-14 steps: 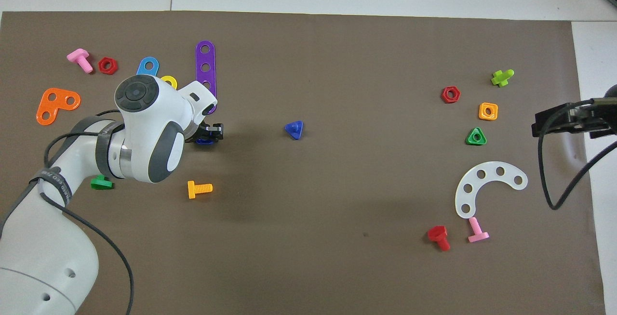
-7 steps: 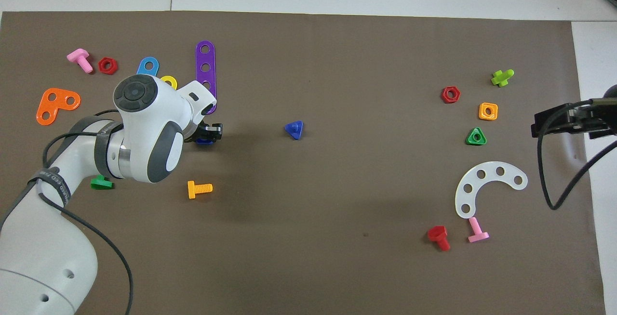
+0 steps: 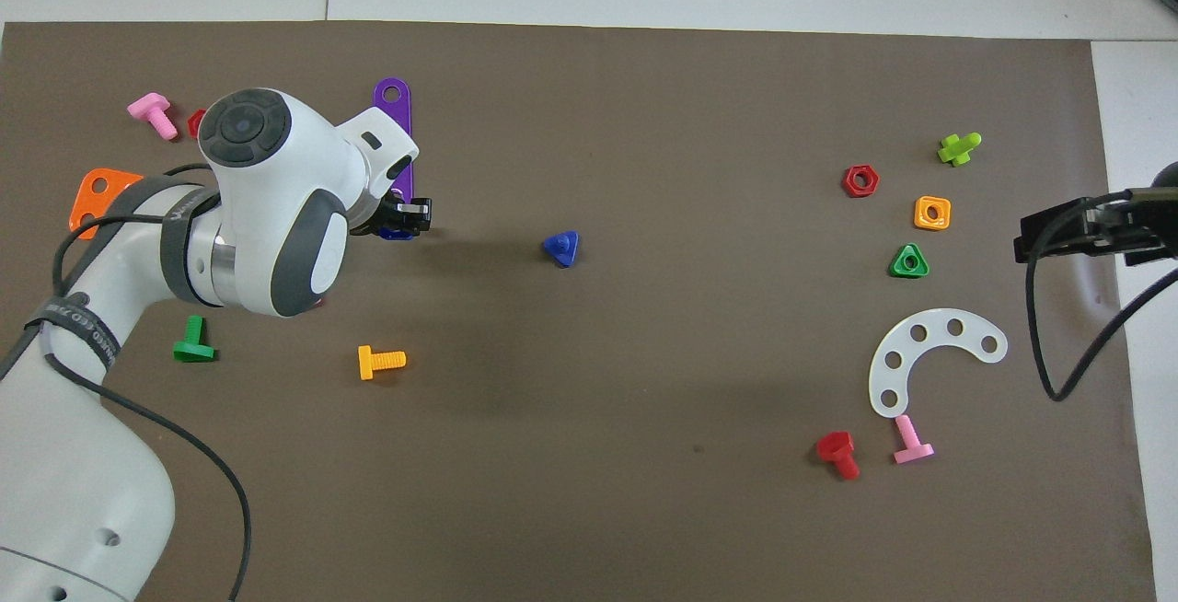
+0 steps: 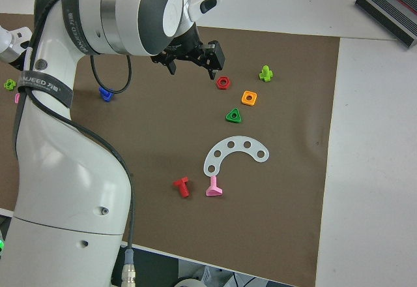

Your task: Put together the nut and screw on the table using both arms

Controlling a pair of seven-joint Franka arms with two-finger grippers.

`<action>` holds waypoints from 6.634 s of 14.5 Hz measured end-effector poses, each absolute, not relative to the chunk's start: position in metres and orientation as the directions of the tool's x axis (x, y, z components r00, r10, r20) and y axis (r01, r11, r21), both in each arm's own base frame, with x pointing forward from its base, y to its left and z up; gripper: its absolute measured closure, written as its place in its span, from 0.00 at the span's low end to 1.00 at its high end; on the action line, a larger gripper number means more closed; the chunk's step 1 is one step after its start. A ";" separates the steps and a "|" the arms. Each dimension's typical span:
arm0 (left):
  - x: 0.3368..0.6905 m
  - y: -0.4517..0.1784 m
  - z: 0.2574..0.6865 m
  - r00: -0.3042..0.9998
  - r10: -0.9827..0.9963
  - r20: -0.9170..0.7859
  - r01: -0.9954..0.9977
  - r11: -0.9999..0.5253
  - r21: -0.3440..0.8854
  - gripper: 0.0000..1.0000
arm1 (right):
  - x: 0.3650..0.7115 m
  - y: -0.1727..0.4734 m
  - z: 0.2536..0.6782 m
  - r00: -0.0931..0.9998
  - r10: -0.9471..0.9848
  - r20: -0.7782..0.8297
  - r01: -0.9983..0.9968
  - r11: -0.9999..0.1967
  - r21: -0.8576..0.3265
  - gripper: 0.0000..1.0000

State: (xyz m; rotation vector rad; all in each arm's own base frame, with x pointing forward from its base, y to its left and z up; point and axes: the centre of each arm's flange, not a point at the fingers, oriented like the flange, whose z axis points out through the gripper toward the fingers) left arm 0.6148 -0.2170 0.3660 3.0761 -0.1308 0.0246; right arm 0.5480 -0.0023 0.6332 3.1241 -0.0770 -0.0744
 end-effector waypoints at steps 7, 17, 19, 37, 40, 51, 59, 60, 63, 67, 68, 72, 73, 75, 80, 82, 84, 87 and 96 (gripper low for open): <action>0.608 -0.349 0.375 0.997 -0.070 0.022 -0.072 -0.992 0.102 0.52 | 0.548 -0.002 0.633 0.998 -0.050 -0.047 -0.049 -0.999 0.017 0.00; 0.590 -0.395 0.357 0.994 -0.106 0.001 -0.105 -0.990 0.099 0.52 | 0.548 -0.002 0.633 0.998 -0.050 -0.047 -0.049 -0.999 0.017 0.00; 0.588 -0.398 0.351 0.994 -0.108 -0.006 -0.107 -0.990 0.095 0.52 | 0.548 -0.002 0.633 0.998 -0.050 -0.047 -0.049 -0.999 0.017 0.00; 0.591 -0.405 0.327 0.994 -0.110 -0.017 -0.108 -0.991 0.081 0.52 | 0.548 -0.002 0.633 0.998 -0.050 -0.047 -0.049 -0.999 0.017 0.00; 0.592 -0.406 0.328 0.994 -0.109 -0.006 -0.108 -0.990 0.086 0.49 | 0.548 -0.002 0.633 0.998 -0.050 -0.047 -0.049 -0.999 0.017 0.00; 0.639 -0.348 0.360 1.000 -0.010 0.012 -0.011 -0.997 0.074 0.00 | 0.548 -0.002 0.633 0.998 -0.050 -0.047 -0.049 -0.999 0.017 0.00; 0.704 -0.094 0.474 0.999 -0.024 0.039 -0.027 -0.997 0.078 0.04 | 0.548 -0.002 0.633 0.998 -0.050 -0.047 -0.049 -0.999 0.017 0.00; 0.698 -0.066 0.484 0.999 -0.038 0.027 -0.040 -0.996 0.078 0.04 | 0.548 -0.002 0.633 0.998 -0.050 -0.047 -0.049 -0.999 0.017 0.00; 0.673 -0.015 0.504 0.998 -0.059 -0.021 -0.057 -0.995 0.078 0.04 | 0.548 -0.002 0.633 0.998 -0.050 -0.047 -0.049 -0.999 0.017 0.00; 0.631 -0.007 0.541 0.992 -0.083 -0.099 -0.081 -0.996 0.023 0.05 | 0.548 -0.002 0.633 0.998 -0.050 -0.047 -0.049 -0.999 0.017 0.00; 0.622 -0.008 0.553 0.991 -0.088 -0.104 -0.086 -0.996 0.020 0.05 | 0.548 -0.002 0.633 0.998 -0.050 -0.047 -0.049 -0.999 0.017 0.00; 0.590 -0.006 0.598 0.992 -0.085 -0.098 -0.084 -0.996 0.016 0.04 | 0.548 -0.002 0.633 0.998 -0.050 -0.047 -0.049 -0.999 0.017 0.00; 0.584 -0.005 0.605 0.992 -0.077 -0.096 -0.077 -0.997 0.002 0.04 | 0.548 -0.002 0.633 0.998 -0.050 -0.047 -0.049 -0.999 0.017 0.00; 0.577 -0.010 0.614 0.995 -0.055 -0.088 -0.057 -0.998 -0.026 0.04 | 0.548 -0.002 0.633 0.998 -0.050 -0.047 -0.049 -0.999 0.017 0.00; 0.577 -0.026 0.616 0.996 -0.050 -0.069 -0.053 -0.998 -0.035 0.03 | 0.548 -0.002 0.633 0.998 -0.050 -0.047 -0.049 -0.999 0.017 0.00; 0.579 -0.026 0.618 0.997 -0.051 -0.052 -0.053 -0.998 -0.035 0.00 | 0.548 -0.002 0.633 0.998 -0.050 -0.047 -0.049 -0.999 0.017 0.00; 0.579 -0.027 0.618 0.997 -0.051 -0.050 -0.053 -0.998 -0.035 0.00 | 0.548 -0.002 0.633 0.998 -0.050 -0.047 -0.049 -0.999 0.017 0.00; 0.579 -0.027 0.618 0.998 -0.051 -0.048 -0.053 -0.998 -0.035 0.00 | 0.548 -0.002 0.633 0.998 -0.050 -0.047 -0.049 -0.999 0.017 0.00; 0.572 -0.020 0.627 0.997 -0.072 -0.038 -0.073 -0.997 -0.032 0.00 | 0.548 -0.002 0.633 0.998 -0.050 -0.047 -0.049 -0.999 0.017 0.00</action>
